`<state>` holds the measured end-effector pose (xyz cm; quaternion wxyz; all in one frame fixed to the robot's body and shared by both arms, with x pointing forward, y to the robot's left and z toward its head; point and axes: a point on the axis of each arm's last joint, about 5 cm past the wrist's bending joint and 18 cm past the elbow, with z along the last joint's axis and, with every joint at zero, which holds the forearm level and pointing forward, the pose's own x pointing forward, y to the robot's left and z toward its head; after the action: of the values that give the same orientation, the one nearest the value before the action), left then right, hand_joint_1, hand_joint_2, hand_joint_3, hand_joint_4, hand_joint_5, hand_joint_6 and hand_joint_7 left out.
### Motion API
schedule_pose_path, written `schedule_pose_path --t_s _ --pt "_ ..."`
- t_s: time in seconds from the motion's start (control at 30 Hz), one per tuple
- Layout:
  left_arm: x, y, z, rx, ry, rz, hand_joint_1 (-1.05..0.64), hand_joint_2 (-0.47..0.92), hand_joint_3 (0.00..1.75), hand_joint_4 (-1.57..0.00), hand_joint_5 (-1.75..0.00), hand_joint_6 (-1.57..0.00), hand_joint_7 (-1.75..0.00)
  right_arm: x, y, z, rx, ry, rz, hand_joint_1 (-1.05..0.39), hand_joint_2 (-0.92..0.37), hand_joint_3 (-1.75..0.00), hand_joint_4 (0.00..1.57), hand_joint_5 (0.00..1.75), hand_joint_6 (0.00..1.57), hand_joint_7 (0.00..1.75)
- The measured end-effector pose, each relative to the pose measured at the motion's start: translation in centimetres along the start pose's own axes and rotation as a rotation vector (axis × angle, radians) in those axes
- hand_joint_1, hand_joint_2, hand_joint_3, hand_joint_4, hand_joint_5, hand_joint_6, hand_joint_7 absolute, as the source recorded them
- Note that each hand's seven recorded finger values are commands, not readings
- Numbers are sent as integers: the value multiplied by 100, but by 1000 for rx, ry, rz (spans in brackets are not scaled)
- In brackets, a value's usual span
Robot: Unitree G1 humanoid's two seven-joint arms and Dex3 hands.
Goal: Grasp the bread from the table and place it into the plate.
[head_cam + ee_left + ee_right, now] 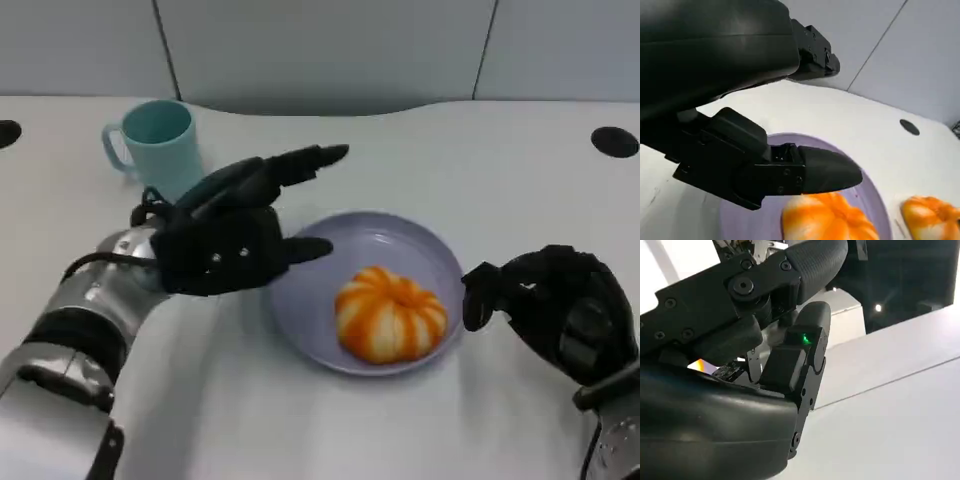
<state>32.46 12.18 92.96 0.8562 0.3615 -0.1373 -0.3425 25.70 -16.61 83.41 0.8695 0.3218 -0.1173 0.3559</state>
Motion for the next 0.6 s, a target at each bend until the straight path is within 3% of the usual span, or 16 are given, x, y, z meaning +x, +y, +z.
schedule_pose_path --t_s 0.17,0.37,0.47,0.5,0.57,0.6 --pt "-265 -38 -162 -266 -104 39 -105 92 62 -16 -10 -13 -5 13 14 -18 2 -5 4 -53 -83 0 73 142 125 2" --pt "-712 -335 -459 -741 -186 174 -105 92 72 -31 -24 -18 -7 15 14 -17 1 -8 -5 -53 -83 0 73 141 124 2" --pt "-829 -432 -519 -834 -191 201 -105 92 73 -31 -25 -19 -7 13 10 -17 10 -3 -6 -53 -83 0 73 141 124 2" --pt "-835 -430 -518 -839 -196 201 -105 92 68 -55 -44 -39 -15 13 10 -18 11 -3 -6 -54 -83 0 73 140 124 2" --pt "-875 -454 -523 -917 -226 263 -105 92 60 -64 -81 -63 -22 16 8 -14 11 -2 -6 -55 -82 0 74 139 125 3" --pt "-918 -522 -536 -992 -235 311 -105 92 59 -65 -88 -67 -23 5 -5 4 5 2 -11 -55 -82 0 74 139 126 3"
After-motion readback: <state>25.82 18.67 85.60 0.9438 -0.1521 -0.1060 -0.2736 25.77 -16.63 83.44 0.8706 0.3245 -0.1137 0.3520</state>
